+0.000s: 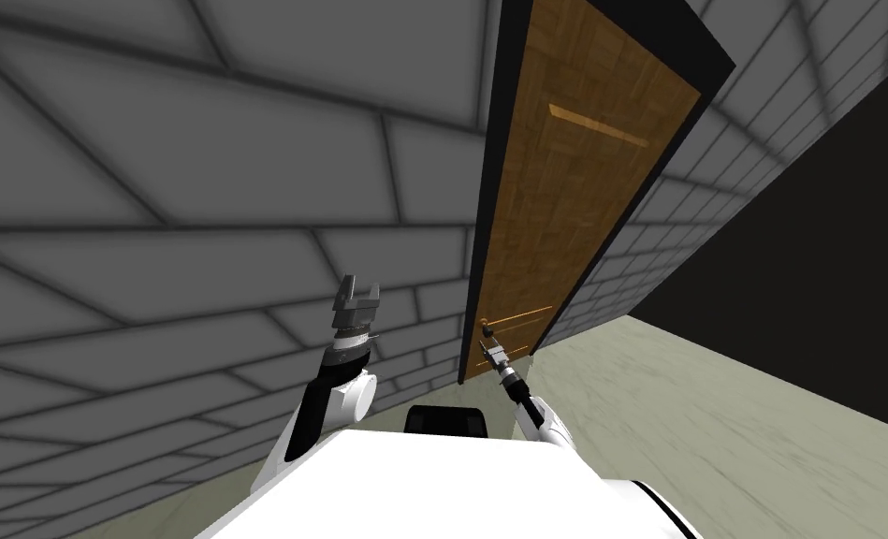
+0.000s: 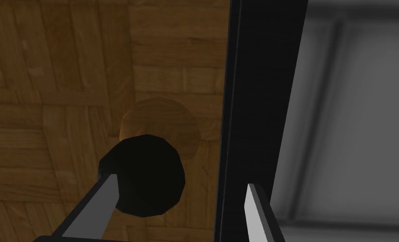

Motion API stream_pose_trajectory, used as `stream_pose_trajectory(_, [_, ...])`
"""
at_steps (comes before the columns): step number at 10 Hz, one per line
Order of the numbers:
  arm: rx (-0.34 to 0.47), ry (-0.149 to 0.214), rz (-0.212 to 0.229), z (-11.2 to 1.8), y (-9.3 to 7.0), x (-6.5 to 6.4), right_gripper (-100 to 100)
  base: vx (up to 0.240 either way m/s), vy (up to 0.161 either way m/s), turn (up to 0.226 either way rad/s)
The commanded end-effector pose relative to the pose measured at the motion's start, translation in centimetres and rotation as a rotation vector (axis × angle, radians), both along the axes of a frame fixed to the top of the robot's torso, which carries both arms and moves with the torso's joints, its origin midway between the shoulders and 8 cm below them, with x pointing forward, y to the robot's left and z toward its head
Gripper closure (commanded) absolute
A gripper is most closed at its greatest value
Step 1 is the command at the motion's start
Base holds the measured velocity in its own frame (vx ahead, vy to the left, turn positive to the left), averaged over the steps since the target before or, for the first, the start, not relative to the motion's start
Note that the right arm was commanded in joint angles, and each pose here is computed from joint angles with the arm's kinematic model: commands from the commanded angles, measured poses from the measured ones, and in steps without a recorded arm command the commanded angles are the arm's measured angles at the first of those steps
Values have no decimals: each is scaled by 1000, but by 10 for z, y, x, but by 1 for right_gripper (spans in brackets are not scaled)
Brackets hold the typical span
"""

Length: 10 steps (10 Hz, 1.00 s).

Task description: Pull the door open

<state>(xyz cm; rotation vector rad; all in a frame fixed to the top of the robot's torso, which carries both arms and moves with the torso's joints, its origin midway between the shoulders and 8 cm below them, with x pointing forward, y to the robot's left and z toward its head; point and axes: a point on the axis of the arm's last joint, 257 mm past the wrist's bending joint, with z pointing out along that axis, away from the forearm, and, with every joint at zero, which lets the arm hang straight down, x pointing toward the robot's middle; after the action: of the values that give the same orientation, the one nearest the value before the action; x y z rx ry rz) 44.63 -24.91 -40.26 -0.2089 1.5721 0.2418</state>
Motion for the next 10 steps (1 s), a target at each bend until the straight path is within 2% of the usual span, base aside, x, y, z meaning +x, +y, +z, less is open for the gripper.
stream_pose_trajectory(1, [-3, -3, -3, 3, -10, 0, -100, -180, 59, 16])
stream_pose_trajectory(3, [-9, -8, -5, 6, -20, 0, -100, -188, -23, 10])
stream_pose_trajectory(5, [-15, -14, -7, 10, -32, -1, -100, -175, -97, 3])
stream_pose_trajectory(6, [-14, -14, -5, 10, -27, -2, -100, -75, -52, 0])
stream_pose_trajectory(7, [-12, -12, -34, 8, -47, -10, -100, 86, 33, 220])
stream_pose_trajectory(9, [-11, -12, -55, 8, -62, -17, -100, 162, 67, 129])
stream_pose_trajectory(10, [-10, -13, -79, 7, -78, -24, -100, 167, 104, 182])
